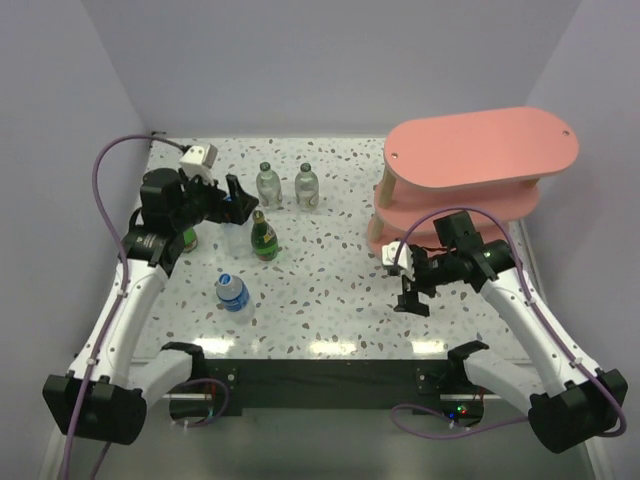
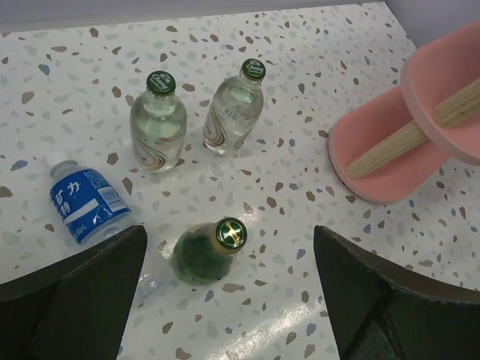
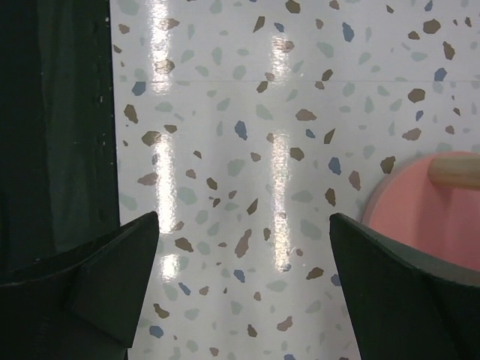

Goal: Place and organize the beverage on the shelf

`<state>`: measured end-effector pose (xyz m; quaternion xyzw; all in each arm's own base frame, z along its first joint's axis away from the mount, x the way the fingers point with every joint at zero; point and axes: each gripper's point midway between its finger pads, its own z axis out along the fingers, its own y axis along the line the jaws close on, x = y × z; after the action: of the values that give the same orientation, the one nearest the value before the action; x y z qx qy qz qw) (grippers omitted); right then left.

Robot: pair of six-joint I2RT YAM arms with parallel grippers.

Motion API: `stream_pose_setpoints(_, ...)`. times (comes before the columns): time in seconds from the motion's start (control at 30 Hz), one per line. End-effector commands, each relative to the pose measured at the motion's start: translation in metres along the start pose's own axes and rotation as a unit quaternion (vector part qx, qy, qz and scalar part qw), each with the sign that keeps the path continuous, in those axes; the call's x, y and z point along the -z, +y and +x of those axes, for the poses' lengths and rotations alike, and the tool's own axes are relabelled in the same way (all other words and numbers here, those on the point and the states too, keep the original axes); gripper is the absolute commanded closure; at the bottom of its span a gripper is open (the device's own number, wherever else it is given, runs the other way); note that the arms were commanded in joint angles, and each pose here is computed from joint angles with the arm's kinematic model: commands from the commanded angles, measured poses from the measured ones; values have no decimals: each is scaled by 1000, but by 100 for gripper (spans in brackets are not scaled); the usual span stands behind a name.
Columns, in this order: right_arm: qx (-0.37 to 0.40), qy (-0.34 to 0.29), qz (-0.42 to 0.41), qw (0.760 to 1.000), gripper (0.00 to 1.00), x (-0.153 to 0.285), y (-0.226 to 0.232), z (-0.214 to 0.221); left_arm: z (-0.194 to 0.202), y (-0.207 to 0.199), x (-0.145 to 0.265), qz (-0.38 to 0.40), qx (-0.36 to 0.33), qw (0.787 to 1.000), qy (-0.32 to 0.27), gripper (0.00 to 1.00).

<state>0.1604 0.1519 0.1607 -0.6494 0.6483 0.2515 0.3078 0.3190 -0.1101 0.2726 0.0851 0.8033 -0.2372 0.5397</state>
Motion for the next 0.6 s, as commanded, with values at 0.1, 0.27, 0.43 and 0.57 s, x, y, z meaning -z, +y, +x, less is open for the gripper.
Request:
stream_pose_setpoints(0.1,-10,10,67,998,1,2,-34,-9,-12,-19,-23,-34,-23,998,42,8)
stream_pose_setpoints(0.27,-39,11,93,995,1,0,-45,-9,17,-7,-24,-105,-17,989,106,20)
stream_pose_setpoints(0.43,-39,10,90,995,1,-6,-47,-9,30,3,-26,-157,-22,978,139,35)
stream_pose_setpoints(0.57,-35,9,91,995,1,-8,-50,-12,43,-1,-34,-162,-33,972,165,38)
